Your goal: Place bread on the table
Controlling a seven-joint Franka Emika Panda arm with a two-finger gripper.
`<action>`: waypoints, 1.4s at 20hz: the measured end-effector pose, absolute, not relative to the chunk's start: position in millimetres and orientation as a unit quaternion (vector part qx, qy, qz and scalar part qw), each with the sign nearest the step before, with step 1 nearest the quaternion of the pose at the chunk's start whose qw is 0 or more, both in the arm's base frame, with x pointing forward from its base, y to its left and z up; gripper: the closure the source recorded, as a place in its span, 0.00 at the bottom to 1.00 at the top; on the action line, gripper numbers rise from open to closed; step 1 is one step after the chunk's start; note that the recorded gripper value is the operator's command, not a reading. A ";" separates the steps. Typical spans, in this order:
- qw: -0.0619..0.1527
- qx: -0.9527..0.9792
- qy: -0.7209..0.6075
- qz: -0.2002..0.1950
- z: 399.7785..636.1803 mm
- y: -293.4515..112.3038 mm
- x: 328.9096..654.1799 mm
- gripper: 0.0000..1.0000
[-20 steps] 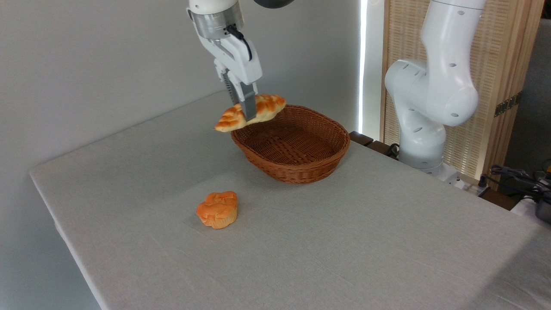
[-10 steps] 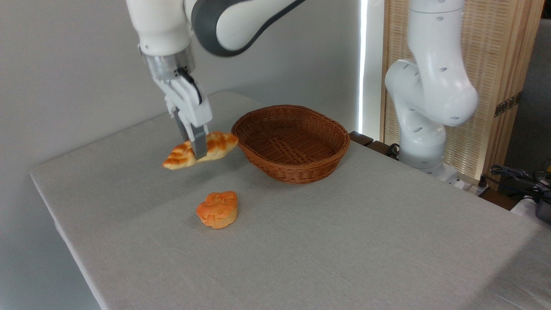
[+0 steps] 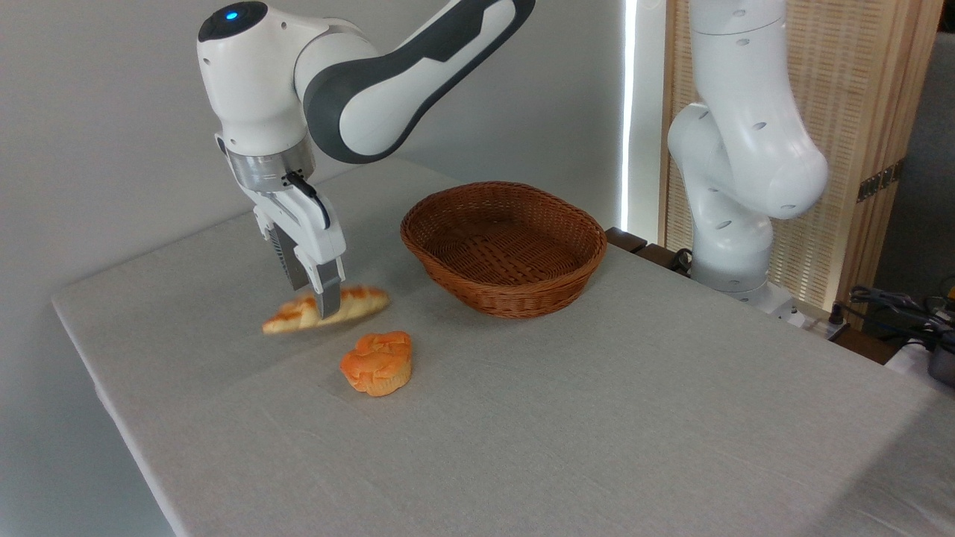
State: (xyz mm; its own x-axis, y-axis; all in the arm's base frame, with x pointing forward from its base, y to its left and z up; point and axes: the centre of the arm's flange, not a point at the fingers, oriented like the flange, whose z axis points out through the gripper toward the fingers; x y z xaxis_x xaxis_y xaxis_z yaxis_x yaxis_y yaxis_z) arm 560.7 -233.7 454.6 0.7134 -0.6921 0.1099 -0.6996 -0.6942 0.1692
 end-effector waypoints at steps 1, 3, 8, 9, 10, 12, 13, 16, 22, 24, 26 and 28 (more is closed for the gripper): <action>0.100 0.920 -0.378 0.020 455.8 -233.8 561.1 0.00; 0.100 0.920 -0.378 0.022 457.5 -234.0 561.7 0.00; 0.099 0.920 -0.377 0.035 473.5 -230.3 562.6 0.00; 0.096 0.921 -0.375 0.041 483.4 -225.5 562.1 0.00; 0.086 0.922 -0.374 0.045 494.5 -215.4 561.8 0.00; 0.061 0.926 -0.370 0.045 519.3 -184.0 559.8 0.00; 0.054 0.927 -0.368 0.045 532.7 -168.8 558.5 0.00; 0.046 0.931 -0.359 0.042 575.2 -123.5 555.0 0.00; 0.008 0.933 -0.359 0.030 611.0 -76.4 553.2 0.00; 0.003 0.934 -0.357 0.029 611.6 -72.4 553.6 0.00; -0.009 0.934 -0.357 0.016 614.7 -67.3 551.3 0.00; -0.017 0.934 -0.356 0.010 623.1 -62.7 549.2 0.00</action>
